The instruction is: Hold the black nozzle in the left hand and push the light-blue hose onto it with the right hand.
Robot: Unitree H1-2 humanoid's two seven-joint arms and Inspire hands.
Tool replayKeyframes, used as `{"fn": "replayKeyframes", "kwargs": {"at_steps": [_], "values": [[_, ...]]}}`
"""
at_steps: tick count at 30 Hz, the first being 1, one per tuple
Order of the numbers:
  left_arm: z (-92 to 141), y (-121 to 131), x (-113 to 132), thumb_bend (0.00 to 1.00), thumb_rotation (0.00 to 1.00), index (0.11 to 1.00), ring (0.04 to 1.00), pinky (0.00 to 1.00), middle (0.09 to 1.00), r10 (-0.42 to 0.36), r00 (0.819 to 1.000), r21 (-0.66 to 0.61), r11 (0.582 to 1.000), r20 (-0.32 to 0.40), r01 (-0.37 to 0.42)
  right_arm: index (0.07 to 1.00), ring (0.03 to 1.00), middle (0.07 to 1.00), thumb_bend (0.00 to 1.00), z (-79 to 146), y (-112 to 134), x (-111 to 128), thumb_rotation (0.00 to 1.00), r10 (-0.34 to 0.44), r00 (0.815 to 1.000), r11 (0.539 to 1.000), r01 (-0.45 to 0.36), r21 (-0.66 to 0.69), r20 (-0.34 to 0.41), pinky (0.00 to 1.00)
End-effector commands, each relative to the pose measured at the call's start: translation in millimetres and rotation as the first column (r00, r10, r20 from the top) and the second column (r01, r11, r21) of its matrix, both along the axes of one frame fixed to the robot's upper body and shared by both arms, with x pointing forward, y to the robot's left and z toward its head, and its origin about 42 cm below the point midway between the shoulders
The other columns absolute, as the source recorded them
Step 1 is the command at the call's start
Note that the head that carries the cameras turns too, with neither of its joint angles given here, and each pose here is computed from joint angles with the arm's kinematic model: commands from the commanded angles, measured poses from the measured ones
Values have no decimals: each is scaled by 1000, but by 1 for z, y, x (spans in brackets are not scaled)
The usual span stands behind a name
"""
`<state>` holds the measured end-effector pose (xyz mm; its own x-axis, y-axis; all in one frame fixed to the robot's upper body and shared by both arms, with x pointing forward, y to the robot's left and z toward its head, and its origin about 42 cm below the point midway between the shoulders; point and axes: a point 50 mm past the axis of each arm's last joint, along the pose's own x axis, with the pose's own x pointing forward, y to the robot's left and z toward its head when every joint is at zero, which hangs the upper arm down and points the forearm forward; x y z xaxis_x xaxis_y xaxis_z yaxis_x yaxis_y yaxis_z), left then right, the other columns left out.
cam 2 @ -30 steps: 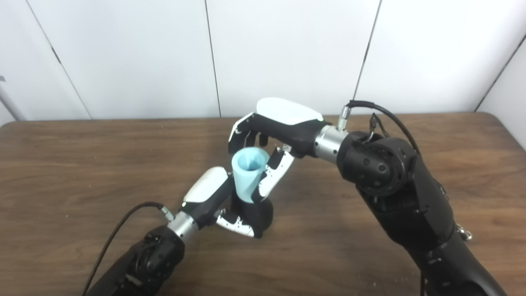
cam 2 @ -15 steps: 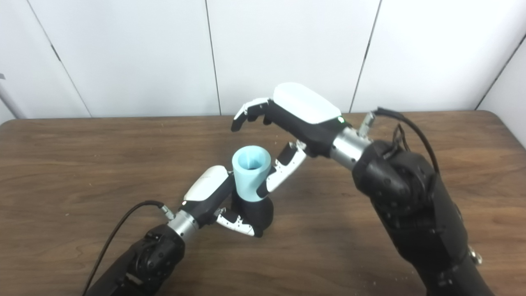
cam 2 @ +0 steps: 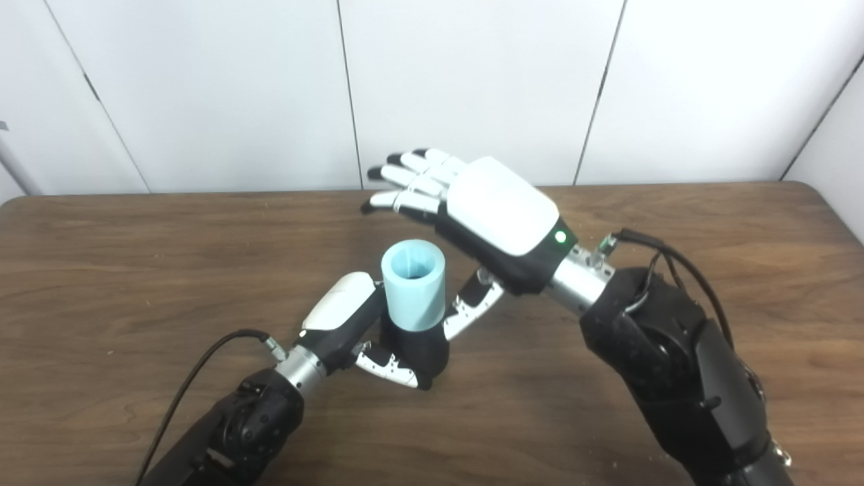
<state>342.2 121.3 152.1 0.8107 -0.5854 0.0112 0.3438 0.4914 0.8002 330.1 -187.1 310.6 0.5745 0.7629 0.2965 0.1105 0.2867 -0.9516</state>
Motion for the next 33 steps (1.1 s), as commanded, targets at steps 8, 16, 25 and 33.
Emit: {"fn": "replayKeyframes", "kwargs": {"at_steps": [8, 16, 25, 33], "values": [[-77, 17, -40, 520, 86, 485, 447, 458, 465, 27, 935, 230, 971, -355, 59, 850, 993, 942, 868, -12, -9, -2, 237, 77, 993, 997, -75, -21, 92, 955], [-78, 17, -41, 520, 86, 485, 447, 463, 465, 27, 935, 230, 971, -353, 59, 865, 1000, 950, 823, -21, -16, -1, 261, 57, 998, 997, -56, -47, 39, 963], [-79, 17, -42, 520, 86, 485, 457, 476, 471, 26, 934, 230, 971, -356, 61, 879, 998, 956, 808, -28, -19, -5, 271, 48, 999, 998, -48, -37, 12, 950], [-79, 17, -41, 520, 86, 485, 441, 457, 466, 22, 935, 229, 971, -353, 64, 888, 968, 955, 791, -32, -19, -5, 257, 61, 998, 997, -62, -46, -20, 906]]}}
